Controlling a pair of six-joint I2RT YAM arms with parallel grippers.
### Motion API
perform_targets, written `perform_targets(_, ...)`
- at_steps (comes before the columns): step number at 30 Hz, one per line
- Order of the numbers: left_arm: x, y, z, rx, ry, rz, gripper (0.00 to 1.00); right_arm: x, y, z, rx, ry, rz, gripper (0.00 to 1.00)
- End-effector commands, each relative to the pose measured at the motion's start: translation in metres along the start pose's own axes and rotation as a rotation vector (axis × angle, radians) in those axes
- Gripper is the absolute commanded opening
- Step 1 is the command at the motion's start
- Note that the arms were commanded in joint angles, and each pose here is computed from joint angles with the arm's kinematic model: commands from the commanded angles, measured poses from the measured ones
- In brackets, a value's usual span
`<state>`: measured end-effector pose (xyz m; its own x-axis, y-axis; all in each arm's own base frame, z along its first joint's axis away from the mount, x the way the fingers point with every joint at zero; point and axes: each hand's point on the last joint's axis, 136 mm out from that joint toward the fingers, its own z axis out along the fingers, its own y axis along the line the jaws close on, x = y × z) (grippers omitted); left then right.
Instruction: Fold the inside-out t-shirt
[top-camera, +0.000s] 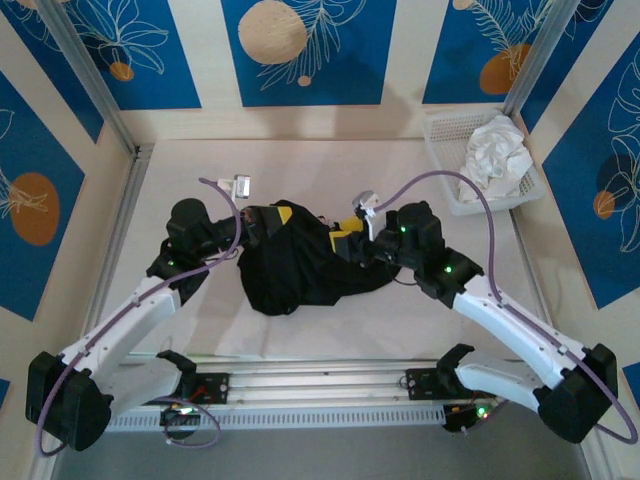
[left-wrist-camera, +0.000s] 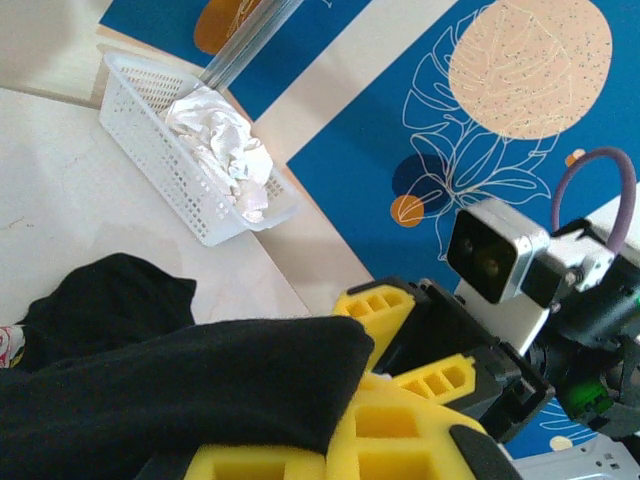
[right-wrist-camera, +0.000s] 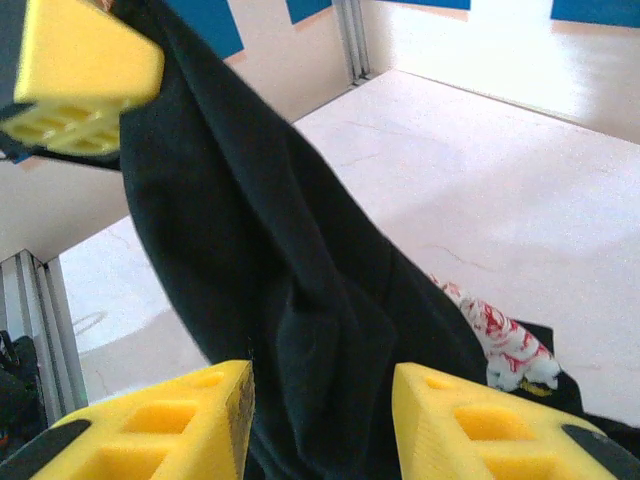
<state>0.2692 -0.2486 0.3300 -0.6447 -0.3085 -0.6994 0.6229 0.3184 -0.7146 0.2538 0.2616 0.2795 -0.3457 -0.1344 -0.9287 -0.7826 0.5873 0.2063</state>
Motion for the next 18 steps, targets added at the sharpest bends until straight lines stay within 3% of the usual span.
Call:
perform_targets(1, -0.005, -0.006, -0.001, 0.035, -0.014, 0.034, 0.0, -0.008, 0.008, 0.009, -0.051, 0.018, -0.026, 0.42)
perform_targets(7, -0.006, -0.008, -0.001, 0.042, -0.015, 0.037, 0.0, -0.008, 0.01, 0.022, -0.079, 0.042, -0.016, 0.38)
perform_targets(18, -0.004, 0.001, 0.0, -0.005, -0.01, 0.026, 0.0, -0.013, 0.017, 0.013, -0.088, 0.023, -0.02, 0.12)
